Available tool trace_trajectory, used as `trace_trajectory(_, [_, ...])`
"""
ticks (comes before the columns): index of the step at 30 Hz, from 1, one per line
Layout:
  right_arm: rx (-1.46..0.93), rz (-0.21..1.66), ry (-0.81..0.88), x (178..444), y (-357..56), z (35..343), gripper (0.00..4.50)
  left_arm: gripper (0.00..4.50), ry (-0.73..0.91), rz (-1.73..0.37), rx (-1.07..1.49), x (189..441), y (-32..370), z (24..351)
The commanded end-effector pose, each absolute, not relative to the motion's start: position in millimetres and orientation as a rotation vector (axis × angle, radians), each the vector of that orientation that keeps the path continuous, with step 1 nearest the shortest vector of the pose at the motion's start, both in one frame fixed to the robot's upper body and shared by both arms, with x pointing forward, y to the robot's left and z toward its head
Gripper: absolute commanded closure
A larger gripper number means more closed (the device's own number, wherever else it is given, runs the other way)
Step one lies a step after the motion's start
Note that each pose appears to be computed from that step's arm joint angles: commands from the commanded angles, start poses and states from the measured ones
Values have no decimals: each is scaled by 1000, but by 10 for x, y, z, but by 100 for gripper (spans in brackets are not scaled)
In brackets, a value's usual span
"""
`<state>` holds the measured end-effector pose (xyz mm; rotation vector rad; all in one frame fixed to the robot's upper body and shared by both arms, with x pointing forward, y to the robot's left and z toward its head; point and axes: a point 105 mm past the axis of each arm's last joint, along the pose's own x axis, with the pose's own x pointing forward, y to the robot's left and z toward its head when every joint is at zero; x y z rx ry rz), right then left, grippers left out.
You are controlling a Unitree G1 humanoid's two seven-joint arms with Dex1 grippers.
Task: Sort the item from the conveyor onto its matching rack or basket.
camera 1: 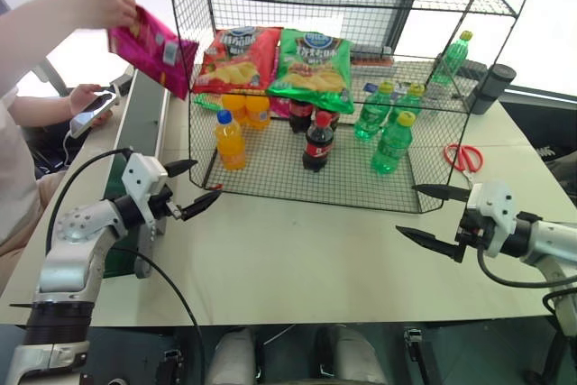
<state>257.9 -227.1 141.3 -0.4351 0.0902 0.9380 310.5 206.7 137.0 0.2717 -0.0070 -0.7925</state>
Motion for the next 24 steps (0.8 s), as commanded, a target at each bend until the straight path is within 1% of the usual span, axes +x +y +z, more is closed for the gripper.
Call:
trace_trajectory(1, [-479,946,63,2576,-2250,1486,7,0,-38,-810,289,3112,2003,1446])
trace_trajectory(16, [-520,960,67,2616,-2256,1478,7,0,-25,-822,288,3139,1991,1380])
trace_trajectory(24, [-528,964,65,2630,-2262,1471,7,0,-22,-813,290,3114,2033,1354])
